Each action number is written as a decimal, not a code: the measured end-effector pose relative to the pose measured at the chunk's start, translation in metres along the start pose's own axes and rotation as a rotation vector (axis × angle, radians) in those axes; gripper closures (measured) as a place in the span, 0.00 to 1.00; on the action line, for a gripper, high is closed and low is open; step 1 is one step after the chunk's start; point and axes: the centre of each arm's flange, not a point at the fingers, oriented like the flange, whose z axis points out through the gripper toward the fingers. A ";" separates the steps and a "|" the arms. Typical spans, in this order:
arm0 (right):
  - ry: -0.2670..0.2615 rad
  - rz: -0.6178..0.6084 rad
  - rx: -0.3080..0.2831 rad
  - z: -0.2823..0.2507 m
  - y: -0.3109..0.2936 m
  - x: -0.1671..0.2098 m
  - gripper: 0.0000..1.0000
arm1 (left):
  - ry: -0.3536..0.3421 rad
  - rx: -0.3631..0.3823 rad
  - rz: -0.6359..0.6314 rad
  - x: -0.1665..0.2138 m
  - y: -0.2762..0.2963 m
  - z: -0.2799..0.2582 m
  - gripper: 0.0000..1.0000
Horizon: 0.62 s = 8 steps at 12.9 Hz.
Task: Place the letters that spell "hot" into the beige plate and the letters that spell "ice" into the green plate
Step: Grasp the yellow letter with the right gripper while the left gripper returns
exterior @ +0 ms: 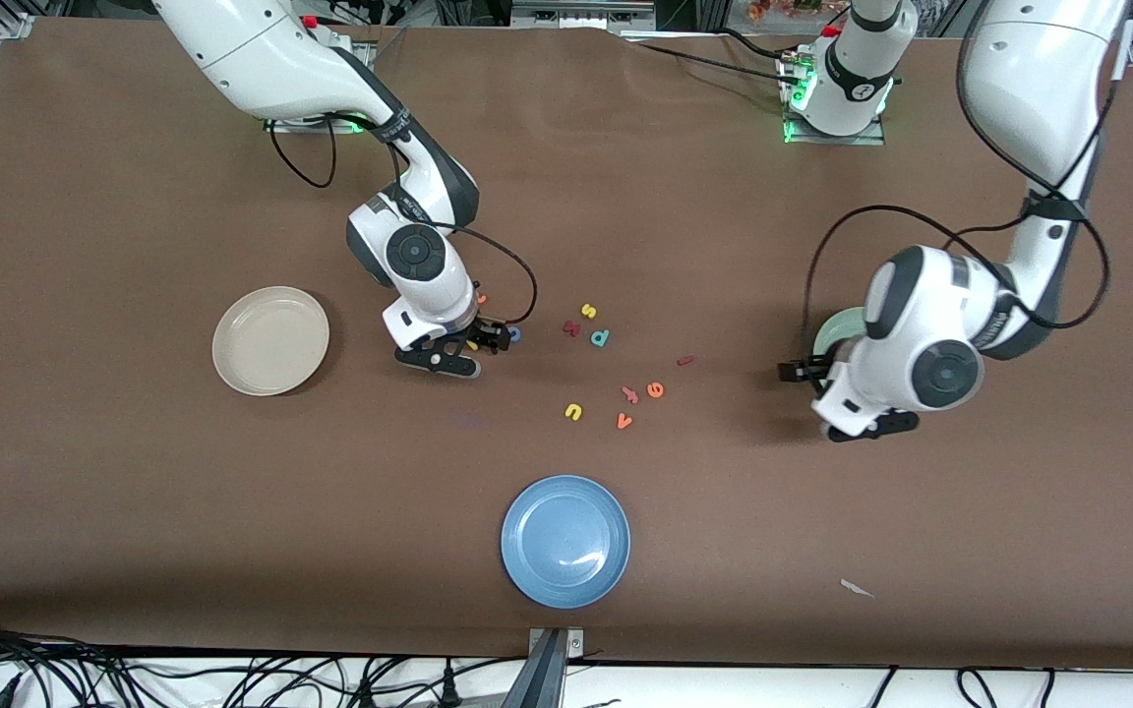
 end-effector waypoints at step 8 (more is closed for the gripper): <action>0.004 0.029 0.029 0.017 0.003 -0.011 0.18 | 0.096 -0.142 -0.422 -0.033 0.094 0.060 0.00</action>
